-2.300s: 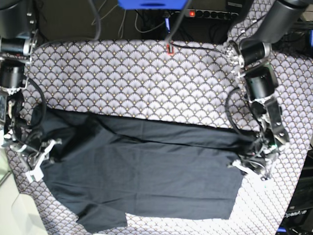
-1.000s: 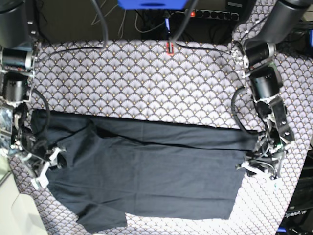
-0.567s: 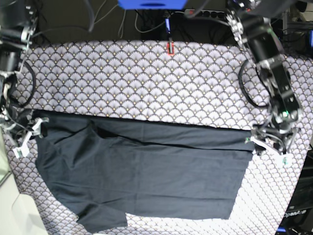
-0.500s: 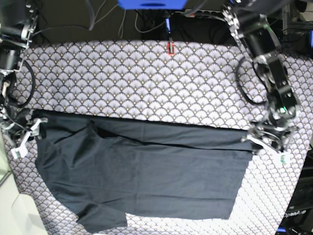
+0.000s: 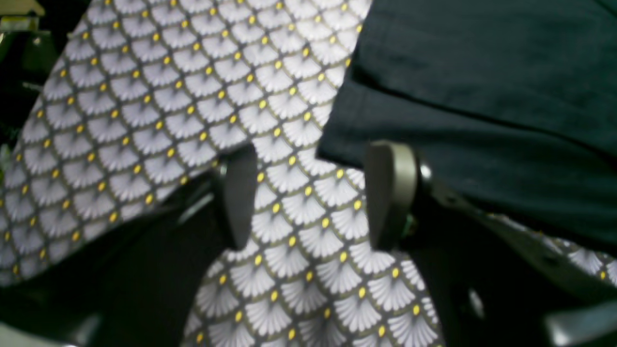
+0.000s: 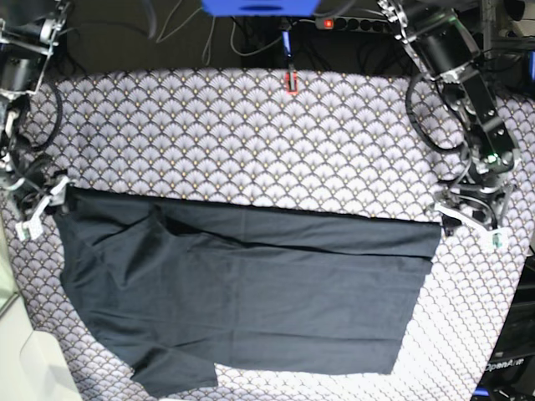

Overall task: Fold the T-shirt properly
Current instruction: 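Release the folded edge and regrasp the shirt's side edges with both grippers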

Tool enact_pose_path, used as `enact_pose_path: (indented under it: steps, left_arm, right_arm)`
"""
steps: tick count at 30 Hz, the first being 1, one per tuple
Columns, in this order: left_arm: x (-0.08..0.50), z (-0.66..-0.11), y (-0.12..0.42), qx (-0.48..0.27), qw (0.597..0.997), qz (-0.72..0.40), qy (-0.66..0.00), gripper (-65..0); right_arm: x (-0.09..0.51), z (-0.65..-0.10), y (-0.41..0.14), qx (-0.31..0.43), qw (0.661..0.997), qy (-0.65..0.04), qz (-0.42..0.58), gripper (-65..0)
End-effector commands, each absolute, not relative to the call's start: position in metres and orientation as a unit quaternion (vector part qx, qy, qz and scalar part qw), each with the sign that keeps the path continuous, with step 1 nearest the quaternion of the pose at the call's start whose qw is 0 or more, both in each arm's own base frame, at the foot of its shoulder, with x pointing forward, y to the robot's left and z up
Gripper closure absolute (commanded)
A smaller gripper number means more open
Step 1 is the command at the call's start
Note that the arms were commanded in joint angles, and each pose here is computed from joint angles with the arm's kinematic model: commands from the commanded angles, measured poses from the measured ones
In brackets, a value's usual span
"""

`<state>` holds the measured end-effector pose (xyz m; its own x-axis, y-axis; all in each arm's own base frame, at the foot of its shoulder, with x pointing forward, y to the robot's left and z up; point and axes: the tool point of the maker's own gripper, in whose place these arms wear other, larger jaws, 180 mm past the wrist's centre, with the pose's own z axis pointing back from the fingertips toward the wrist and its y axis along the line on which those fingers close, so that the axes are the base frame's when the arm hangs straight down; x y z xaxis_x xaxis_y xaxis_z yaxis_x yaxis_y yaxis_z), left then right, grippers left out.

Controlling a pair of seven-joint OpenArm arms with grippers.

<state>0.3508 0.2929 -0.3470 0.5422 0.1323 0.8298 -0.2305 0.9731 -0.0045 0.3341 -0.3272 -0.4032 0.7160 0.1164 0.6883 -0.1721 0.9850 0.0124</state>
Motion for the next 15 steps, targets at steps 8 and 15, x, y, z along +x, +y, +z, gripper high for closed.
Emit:
enact_pose_path:
  steps: [8, 15]
  left_arm:
    - [0.356, -0.331, 0.298, 0.06, 0.865, 0.1, -0.489, -35.0]
    - [0.365, -0.333, 0.298, 0.056, 0.864, 0.105, -0.488, -35.0]
  right_arm:
    - [0.341, -0.404, -0.34, 0.047, 0.918, -0.39, 0.053, -32.1]
    - [0.338, -0.41, -0.339, 0.053, 0.92, -0.385, 0.045, -25.2]
